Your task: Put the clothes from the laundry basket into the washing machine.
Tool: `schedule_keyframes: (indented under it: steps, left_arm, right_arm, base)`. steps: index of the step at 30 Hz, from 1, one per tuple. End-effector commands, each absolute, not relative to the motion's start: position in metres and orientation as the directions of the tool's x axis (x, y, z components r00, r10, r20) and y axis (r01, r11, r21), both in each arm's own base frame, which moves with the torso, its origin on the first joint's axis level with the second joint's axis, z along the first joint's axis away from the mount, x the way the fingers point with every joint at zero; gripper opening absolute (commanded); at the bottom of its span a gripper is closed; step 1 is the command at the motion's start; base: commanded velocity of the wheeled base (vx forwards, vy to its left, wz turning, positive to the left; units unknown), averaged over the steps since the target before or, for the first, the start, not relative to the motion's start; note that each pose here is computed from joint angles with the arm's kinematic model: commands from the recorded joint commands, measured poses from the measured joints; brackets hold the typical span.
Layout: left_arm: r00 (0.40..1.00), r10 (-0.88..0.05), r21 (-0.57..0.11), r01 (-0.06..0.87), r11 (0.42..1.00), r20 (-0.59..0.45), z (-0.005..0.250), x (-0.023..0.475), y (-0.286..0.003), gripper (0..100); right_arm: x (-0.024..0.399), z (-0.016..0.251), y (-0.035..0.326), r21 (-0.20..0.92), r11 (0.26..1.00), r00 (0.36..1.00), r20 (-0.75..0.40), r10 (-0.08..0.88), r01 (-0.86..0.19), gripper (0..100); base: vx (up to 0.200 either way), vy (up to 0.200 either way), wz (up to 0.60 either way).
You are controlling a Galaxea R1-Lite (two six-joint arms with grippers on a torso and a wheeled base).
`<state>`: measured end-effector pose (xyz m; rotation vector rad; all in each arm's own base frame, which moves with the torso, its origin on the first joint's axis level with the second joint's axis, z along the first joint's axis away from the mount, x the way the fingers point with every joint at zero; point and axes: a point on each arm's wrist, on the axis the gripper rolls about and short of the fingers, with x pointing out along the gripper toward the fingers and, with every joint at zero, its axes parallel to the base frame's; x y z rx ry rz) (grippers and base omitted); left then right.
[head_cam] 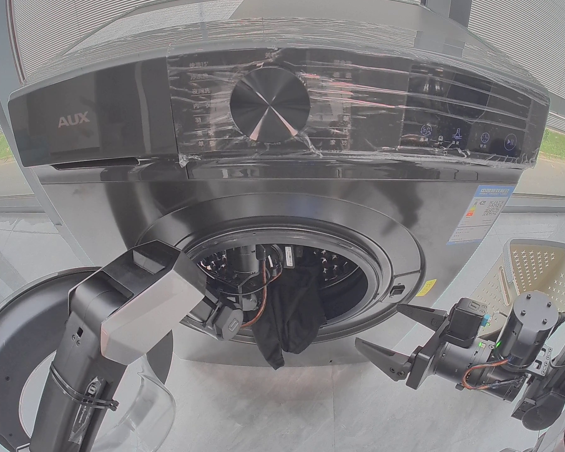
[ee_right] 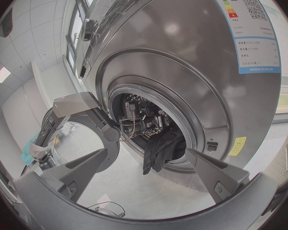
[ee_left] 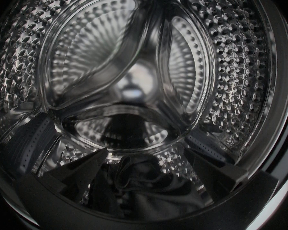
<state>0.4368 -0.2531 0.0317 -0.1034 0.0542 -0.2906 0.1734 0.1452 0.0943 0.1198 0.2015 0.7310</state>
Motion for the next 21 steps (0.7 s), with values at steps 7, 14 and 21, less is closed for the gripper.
schedule_keyframes:
  steps: [7,14,21]
  left_arm:
    - [0.849,-0.463,-0.085,0.457,0.885,-0.255,0.020,0.366,-0.256,100]
    - [0.822,-0.472,-0.076,0.475,0.877,-0.319,-0.009,0.358,-0.260,100]
    - [0.811,-0.469,-0.071,0.476,0.877,-0.349,-0.036,0.365,-0.264,100]
  right_arm:
    - [0.174,0.094,0.146,0.181,0.737,0.725,-0.140,0.674,-0.651,100]
    - [0.173,0.094,0.147,0.181,0.734,0.722,-0.139,0.678,-0.654,100]
    - [0.172,0.094,0.147,0.192,0.733,0.721,-0.140,0.679,-0.653,100]
  base:
    - [0.000,0.000,0.00]
    - [0.000,0.000,0.00]
    - [0.000,0.000,0.00]
